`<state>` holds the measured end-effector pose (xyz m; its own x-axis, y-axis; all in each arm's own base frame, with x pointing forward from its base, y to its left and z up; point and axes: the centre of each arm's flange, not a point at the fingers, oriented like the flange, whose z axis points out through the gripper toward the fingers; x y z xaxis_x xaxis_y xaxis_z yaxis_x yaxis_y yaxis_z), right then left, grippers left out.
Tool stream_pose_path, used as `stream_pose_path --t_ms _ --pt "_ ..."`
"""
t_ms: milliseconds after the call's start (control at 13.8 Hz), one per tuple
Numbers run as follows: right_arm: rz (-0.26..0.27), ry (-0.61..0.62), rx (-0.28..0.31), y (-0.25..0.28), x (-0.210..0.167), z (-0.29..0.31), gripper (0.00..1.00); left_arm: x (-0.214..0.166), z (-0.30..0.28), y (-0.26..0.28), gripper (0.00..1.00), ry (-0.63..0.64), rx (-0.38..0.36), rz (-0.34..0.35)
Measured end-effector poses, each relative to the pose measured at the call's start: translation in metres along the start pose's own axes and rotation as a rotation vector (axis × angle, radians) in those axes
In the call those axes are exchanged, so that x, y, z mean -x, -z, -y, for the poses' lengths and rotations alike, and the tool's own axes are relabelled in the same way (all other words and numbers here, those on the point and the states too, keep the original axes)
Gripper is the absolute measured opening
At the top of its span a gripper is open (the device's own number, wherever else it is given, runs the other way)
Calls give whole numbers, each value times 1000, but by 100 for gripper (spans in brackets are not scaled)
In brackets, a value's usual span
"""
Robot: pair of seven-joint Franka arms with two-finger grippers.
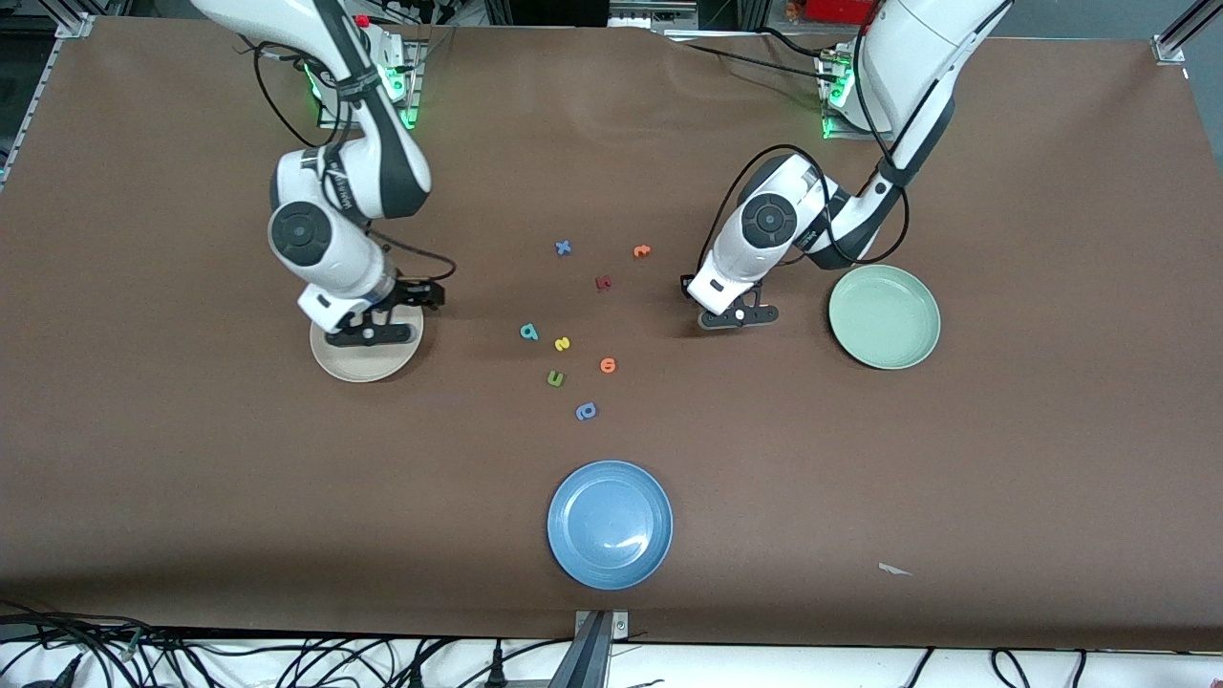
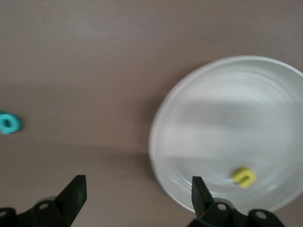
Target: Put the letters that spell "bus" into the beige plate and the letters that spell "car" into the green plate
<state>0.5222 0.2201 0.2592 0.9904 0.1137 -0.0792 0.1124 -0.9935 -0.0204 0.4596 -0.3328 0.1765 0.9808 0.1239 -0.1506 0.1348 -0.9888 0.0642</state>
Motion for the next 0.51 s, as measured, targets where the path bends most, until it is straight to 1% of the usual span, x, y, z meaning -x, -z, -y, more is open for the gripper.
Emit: stream_pose_path --t_ms 145,364,509 --pt "-51 57 -13 -9 2 32 99 0 -1 1 30 0 2 -2" --pt "-141 140 -31 -40 8 78 99 0 -1 1 30 6 1 -2" --pt "-176 198 -40 -61 15 113 98 0 -1 1 30 7 1 -2"
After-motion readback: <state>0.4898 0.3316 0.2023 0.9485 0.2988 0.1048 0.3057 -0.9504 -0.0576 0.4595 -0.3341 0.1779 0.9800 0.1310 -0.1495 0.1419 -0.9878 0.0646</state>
